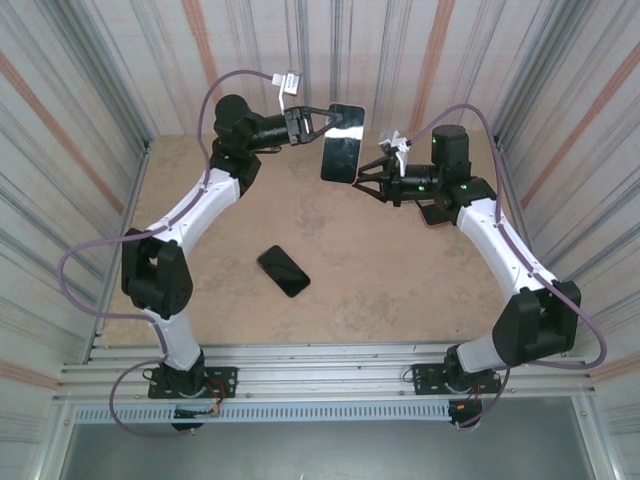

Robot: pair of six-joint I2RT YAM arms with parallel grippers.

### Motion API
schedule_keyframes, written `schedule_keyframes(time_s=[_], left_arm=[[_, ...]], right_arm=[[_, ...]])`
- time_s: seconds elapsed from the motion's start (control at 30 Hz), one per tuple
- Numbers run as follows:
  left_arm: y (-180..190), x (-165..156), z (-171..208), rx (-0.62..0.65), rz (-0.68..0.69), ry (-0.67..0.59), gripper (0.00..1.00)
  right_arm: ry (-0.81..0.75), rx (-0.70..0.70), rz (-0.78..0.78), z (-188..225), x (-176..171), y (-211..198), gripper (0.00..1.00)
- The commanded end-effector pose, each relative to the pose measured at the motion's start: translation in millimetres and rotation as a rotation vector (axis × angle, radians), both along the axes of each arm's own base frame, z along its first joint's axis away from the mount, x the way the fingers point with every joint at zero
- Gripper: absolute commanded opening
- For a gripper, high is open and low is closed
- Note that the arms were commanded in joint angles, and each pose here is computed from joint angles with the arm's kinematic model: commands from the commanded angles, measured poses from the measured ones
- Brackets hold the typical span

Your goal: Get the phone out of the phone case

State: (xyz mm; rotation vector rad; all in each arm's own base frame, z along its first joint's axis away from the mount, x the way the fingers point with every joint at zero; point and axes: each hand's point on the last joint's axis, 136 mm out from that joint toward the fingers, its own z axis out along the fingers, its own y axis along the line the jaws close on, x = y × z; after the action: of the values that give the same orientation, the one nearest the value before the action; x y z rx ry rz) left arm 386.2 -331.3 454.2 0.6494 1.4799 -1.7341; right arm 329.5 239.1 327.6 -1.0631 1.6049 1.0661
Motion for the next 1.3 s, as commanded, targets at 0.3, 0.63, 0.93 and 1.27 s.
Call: schedule_keyframes(time_s=[0.3, 0.63, 0.93, 1.27], left_arm=[[2.7, -24.2, 27.1, 0.016, -0.056, -0.201, 0.00], [2.7, -22.0, 27.6, 0.009, -0.057, -0.181, 0.00], [1.3, -20.9, 24.9, 0.003, -0.073, -0.127, 0.00], [-2.9, -26.4, 22.1, -0.001, -0.118, -0.042, 0.00]], right_arm=[[-0.049, 0.039, 0.169, 17.9, -27.9, 21.6, 0.35], [-0.044, 0.053, 0.207, 20.8, -26.5, 25.1, 0.19], [-0.092, 0.016, 0.182, 17.8, -21.9, 24.4, 0.10], [-0.273, -0.131, 0.039, 14.5, -1.5, 21.2, 0.02]])
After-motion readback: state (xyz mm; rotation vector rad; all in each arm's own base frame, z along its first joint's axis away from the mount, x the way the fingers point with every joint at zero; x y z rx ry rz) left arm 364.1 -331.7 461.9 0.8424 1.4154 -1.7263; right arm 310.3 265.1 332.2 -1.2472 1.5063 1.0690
